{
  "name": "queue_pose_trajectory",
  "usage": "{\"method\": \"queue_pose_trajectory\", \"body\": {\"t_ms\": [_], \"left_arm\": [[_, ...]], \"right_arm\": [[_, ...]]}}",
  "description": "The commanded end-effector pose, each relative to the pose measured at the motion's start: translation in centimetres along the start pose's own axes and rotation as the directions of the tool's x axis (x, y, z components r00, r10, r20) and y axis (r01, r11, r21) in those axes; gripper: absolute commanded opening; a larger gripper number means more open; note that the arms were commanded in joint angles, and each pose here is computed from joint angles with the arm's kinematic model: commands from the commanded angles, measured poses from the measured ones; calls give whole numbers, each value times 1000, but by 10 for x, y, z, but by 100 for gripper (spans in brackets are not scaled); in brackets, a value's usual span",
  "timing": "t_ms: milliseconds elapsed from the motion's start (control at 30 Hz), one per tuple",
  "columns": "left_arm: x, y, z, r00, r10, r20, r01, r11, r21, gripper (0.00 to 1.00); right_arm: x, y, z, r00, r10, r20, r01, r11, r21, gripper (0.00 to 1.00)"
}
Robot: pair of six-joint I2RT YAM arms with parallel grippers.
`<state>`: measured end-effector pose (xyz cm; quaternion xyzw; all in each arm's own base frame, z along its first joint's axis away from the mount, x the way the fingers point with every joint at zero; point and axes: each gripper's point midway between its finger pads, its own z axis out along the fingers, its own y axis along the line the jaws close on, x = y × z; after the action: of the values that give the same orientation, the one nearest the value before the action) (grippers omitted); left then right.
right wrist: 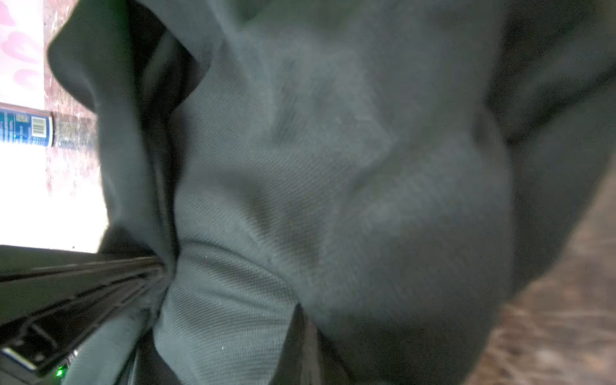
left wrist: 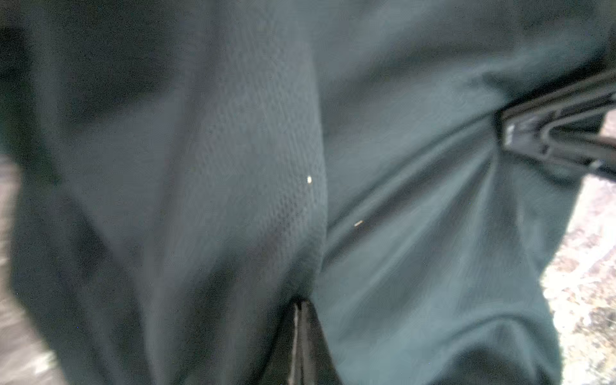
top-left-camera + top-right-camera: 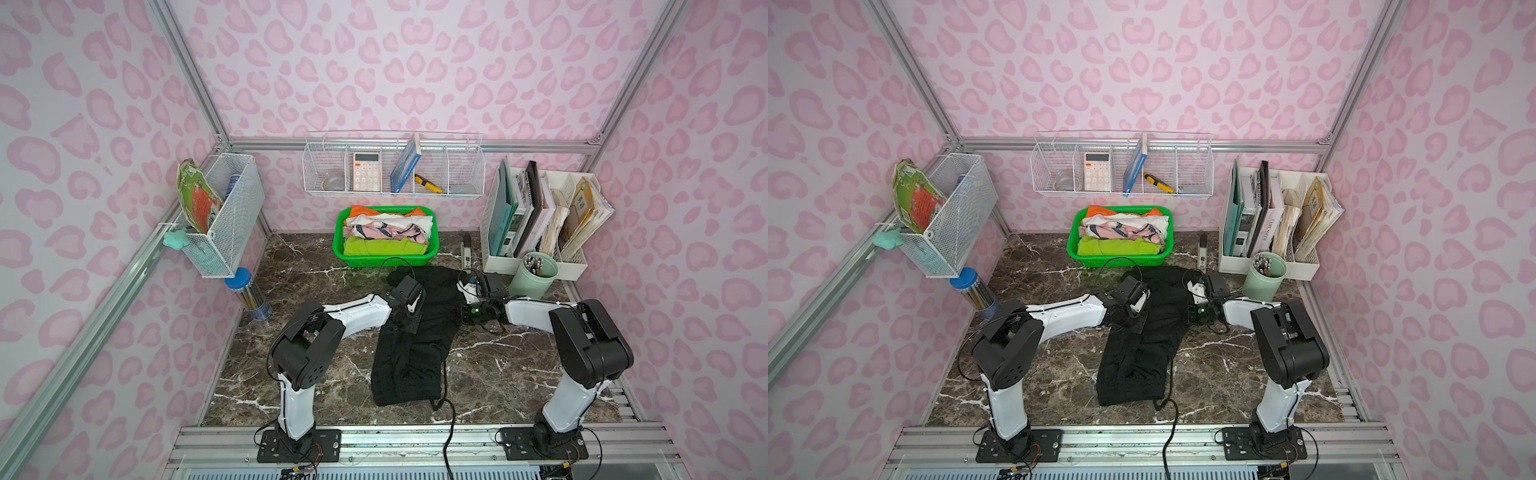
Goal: Roll up the shorts
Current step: Adjust the shorts at the center of the board.
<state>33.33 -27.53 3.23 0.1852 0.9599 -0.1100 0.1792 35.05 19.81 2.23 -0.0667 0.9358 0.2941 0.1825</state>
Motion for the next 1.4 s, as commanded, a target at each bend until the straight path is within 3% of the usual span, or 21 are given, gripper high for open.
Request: {"method": "queue_pose_trajectory", "body": {"t_ms": [0, 333, 467, 567, 800, 1000, 1200, 1367], "left_arm": [[15, 22, -12, 999, 3, -38, -7, 995, -103, 0], [19, 44, -20, 1000, -13, -29, 7, 982, -190, 0], [8, 50, -33, 998, -37, 42, 45, 979, -200, 0], [-9, 42, -53, 992, -28, 125, 48, 986, -157, 0], [-47, -10, -82, 974, 29, 226, -52, 994, 96, 1], [-77, -41, -55, 978, 53, 199, -97, 971, 218, 0], [-92, -44, -23, 982, 70, 175, -105, 975, 197, 0], [-86, -34, -4, 989, 86, 122, -105, 983, 153, 0]], "right_arm": [[12, -43, -2, 999, 22, -50, -13, 984, 179, 0], [-5, -56, -4, 999, 17, -35, -9, 976, 216, 0], [-17, -38, -14, 999, -30, 14, 28, 987, 158, 0], [-28, -21, -26, 995, -79, 63, 71, 990, 122, 0], [-37, -2, -48, 985, -125, 115, 110, 986, 128, 0], [-22, 2, -47, 989, -105, 106, 92, 989, 117, 0], [1, 21, -34, 993, -96, 70, 92, 994, 64, 0], [19, 19, -20, 998, -55, 25, 54, 998, 38, 0]]}}
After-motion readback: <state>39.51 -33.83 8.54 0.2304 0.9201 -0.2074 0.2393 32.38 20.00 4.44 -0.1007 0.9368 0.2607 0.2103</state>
